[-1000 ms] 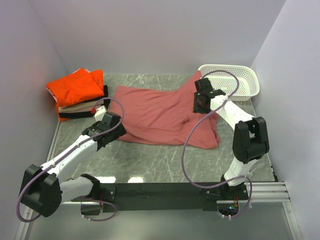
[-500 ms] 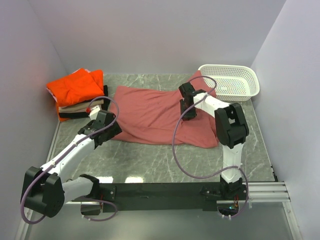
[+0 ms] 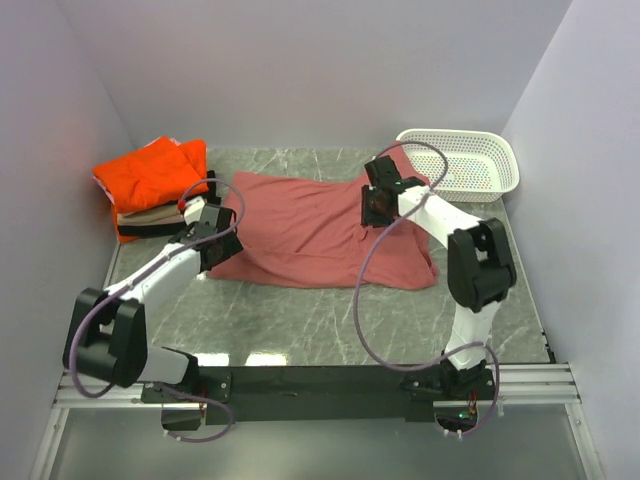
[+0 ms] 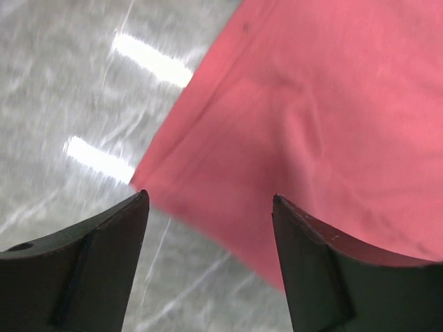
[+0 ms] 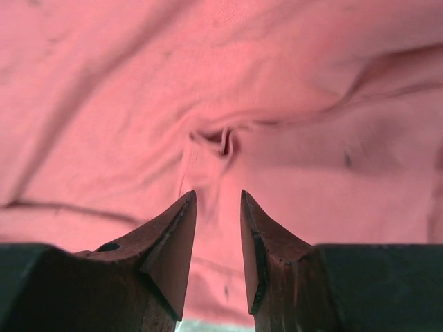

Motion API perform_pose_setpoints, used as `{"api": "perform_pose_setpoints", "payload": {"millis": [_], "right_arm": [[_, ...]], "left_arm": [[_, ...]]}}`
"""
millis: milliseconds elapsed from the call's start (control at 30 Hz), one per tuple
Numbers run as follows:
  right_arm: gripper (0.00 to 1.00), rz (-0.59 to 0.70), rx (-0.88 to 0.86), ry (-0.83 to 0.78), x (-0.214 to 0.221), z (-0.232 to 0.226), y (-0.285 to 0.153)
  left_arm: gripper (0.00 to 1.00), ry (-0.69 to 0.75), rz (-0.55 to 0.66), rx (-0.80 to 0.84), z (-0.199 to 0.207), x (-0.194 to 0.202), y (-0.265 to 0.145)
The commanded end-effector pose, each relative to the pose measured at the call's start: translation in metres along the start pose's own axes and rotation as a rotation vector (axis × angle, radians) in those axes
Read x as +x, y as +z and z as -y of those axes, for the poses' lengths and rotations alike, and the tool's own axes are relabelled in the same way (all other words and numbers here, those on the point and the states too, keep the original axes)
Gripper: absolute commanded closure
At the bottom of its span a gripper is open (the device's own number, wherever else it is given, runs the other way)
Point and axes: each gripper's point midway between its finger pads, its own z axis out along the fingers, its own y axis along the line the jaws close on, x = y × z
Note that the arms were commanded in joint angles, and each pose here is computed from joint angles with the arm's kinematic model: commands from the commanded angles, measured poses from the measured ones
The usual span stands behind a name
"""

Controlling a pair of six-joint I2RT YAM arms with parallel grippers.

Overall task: Fold and stack the t-shirts
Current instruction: Fold the tshirt

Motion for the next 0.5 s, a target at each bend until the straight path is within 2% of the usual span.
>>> {"api": "perform_pose_setpoints", "payload": {"millis": [0, 167, 467], "right_arm": [[0.60, 0.114, -0.014, 0.016, -0.017, 0.002, -0.037], [0.60, 0.128, 0.001, 0.018, 0.003, 0.016, -0.056], [0.60, 0.164, 0.029, 0.028, 0.026, 0.034, -0.090]], "left_arm": [[0.25, -0.016, 0.096, 0.023, 0.017, -0.036, 0.010], [0.34, -0.006, 0.106, 0.056, 0.036, -0.045, 0.035], [0.43, 0.001, 0.110, 0.058, 0.054, -0.062, 0.069]]}}
